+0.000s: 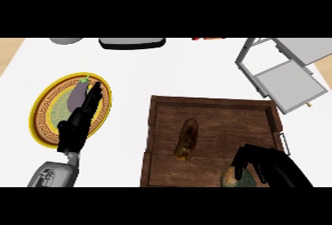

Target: Pick the squash from the tray and place it in the tiered shelf

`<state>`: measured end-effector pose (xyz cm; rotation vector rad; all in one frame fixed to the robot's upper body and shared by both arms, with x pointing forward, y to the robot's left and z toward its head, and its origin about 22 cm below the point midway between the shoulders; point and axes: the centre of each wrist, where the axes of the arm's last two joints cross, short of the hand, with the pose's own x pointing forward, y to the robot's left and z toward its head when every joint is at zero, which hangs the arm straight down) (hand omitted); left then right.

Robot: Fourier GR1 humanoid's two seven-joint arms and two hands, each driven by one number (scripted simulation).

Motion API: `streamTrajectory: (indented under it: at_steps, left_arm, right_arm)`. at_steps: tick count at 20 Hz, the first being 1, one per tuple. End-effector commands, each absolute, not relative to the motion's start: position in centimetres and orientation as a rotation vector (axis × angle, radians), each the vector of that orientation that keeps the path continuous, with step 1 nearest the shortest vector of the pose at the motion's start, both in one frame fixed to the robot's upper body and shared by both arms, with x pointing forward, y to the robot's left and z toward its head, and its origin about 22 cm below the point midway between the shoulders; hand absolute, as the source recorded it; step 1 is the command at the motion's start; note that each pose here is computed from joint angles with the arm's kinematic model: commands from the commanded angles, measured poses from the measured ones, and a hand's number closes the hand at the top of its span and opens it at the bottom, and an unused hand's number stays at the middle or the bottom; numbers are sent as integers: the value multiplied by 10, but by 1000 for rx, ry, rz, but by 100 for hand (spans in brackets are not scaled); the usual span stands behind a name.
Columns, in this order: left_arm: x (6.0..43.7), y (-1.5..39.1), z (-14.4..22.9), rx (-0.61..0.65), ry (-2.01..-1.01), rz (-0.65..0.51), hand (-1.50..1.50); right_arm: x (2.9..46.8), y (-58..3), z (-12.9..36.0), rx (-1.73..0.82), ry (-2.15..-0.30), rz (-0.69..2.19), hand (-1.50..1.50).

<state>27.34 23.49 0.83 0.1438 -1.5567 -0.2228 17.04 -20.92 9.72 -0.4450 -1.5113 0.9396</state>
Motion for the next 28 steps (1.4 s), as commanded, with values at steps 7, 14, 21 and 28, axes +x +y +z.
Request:
streamTrajectory:
  at_steps: [7,14,21,28]
  left_arm:
    - [269,235,1,110,-1576,-235,0]
    - [276,231,5,118,-1573,-257,0]
    - [293,211,18,118,-1578,-251,0]
    - [286,226,18,93,-1582,-260,0]
  right_arm:
    - [125,-290,193,-538,-1733,733,150]
    - [131,-344,237,-713,-1801,584,150]
    - [149,-362,281,-891,-1802,487,150]
    - [166,-359,321,-932,-1807,402,150]
